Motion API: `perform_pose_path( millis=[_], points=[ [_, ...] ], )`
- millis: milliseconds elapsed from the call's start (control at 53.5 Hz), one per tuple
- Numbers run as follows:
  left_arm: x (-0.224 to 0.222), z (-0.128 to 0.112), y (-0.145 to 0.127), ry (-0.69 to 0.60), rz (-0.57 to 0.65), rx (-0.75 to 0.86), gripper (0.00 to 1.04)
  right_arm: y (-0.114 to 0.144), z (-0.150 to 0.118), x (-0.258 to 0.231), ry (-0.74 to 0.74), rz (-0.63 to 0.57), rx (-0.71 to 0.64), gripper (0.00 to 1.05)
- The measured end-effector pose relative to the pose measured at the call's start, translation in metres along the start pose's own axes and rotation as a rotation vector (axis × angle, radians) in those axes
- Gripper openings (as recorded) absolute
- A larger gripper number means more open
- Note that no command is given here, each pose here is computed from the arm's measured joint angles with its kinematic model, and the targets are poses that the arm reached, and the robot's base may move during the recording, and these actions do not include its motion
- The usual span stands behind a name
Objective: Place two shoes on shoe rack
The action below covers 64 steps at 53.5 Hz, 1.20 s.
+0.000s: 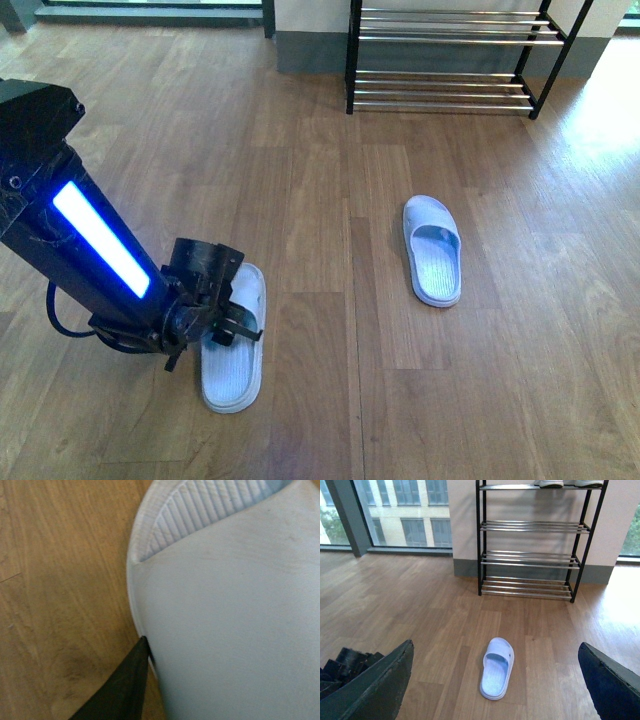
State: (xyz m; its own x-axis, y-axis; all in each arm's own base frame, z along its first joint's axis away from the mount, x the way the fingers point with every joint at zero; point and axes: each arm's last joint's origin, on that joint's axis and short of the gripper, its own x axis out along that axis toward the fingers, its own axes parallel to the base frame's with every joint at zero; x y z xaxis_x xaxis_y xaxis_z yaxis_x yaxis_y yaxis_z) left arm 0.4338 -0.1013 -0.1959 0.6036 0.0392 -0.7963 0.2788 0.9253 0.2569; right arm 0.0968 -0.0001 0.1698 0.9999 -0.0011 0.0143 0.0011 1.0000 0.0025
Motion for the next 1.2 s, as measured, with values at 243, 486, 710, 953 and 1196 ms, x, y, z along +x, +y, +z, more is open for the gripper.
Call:
perform_pose_path(
  millis=[243,486,710,953,1196],
  points=[
    [-0.019,0.0,0.018,0.111,-0.026,-0.207,0.02,0.0,0.0,0.0,0.0,0.0,0.0,0.95],
    [-0.105,0.024,0.04,0.112,-0.05,-0.376,0.02,0.0,0.0,0.0,0.0,0.0,0.0,0.95],
    [-0.245,0.052,0.071,-0.06,0.065,-0.415,0.02,0.0,0.0,0.0,0.0,0.0,0.0,0.95],
    [-0.371,0.0,0.079,-0.185,0.29,-0.46,0.02,0.0,0.0,0.0,0.0,0.0,0.0,0.95],
    [-0.462,-0.046,0.067,-0.437,0.614,-0.423,0.02,0.0,0.0,0.0,0.0,0.0,0.0,0.95]
  ],
)
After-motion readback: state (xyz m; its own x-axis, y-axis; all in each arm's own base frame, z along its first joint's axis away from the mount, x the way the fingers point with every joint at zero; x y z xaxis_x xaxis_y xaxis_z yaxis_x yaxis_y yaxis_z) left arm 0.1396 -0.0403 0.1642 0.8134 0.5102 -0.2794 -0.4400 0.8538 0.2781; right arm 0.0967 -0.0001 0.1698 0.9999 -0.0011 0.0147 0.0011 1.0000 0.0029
